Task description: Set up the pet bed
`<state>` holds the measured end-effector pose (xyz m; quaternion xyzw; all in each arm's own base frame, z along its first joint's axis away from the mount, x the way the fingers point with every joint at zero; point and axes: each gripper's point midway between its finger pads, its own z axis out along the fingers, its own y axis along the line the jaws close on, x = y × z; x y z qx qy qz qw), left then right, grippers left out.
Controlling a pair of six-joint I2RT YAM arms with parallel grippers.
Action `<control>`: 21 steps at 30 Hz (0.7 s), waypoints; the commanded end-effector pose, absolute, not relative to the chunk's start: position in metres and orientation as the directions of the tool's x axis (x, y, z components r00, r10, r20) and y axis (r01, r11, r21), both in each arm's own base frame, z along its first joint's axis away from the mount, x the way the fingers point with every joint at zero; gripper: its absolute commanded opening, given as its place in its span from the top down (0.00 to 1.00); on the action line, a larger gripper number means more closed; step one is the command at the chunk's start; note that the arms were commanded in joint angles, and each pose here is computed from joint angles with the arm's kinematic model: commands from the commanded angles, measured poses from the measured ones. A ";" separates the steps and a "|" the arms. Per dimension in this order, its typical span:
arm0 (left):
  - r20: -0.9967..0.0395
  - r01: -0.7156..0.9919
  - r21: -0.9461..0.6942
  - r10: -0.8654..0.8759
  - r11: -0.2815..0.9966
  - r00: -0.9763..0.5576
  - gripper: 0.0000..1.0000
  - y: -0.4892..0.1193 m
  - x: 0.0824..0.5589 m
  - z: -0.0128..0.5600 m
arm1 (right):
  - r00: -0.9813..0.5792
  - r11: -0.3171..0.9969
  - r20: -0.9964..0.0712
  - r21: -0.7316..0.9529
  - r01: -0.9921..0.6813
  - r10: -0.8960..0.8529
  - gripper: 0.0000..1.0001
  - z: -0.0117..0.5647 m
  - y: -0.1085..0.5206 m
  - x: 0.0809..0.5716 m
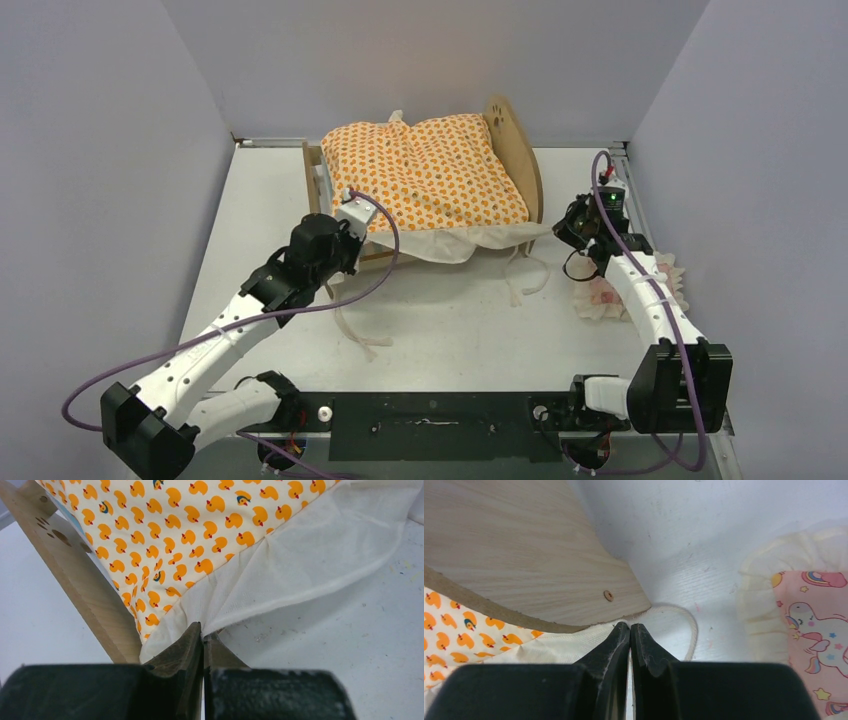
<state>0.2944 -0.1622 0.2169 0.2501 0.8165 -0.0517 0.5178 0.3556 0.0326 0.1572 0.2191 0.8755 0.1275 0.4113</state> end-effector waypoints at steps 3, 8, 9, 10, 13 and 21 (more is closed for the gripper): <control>-0.847 0.495 0.067 0.312 0.866 -0.430 1.00 -0.163 0.267 0.185 | -0.545 0.880 -0.691 0.358 0.312 0.474 0.95 0.162 0.007 0.364; -0.827 0.503 -0.060 0.239 0.862 -0.508 0.70 -0.169 0.242 0.175 | -0.589 0.895 -0.675 0.354 0.270 0.445 0.77 0.161 0.013 0.361; -0.829 0.501 -0.080 0.221 0.861 -0.513 0.61 -0.170 0.239 0.178 | -0.592 0.900 -0.679 0.352 0.258 0.435 0.71 0.165 0.015 0.361; -0.833 0.505 -0.102 0.204 0.857 -0.514 0.56 -0.171 0.235 0.184 | -0.590 0.904 -0.687 0.353 0.239 0.424 0.66 0.171 0.016 0.362; -0.864 0.496 -0.152 0.129 0.855 -0.486 0.39 -0.173 0.232 0.218 | -0.563 0.924 -0.736 0.346 0.164 0.376 0.50 0.198 0.022 0.366; -0.895 0.098 -0.128 -0.072 0.987 -0.440 0.22 -0.104 0.279 0.279 | -0.490 0.970 -0.849 0.240 -0.027 0.197 0.32 0.236 0.061 0.391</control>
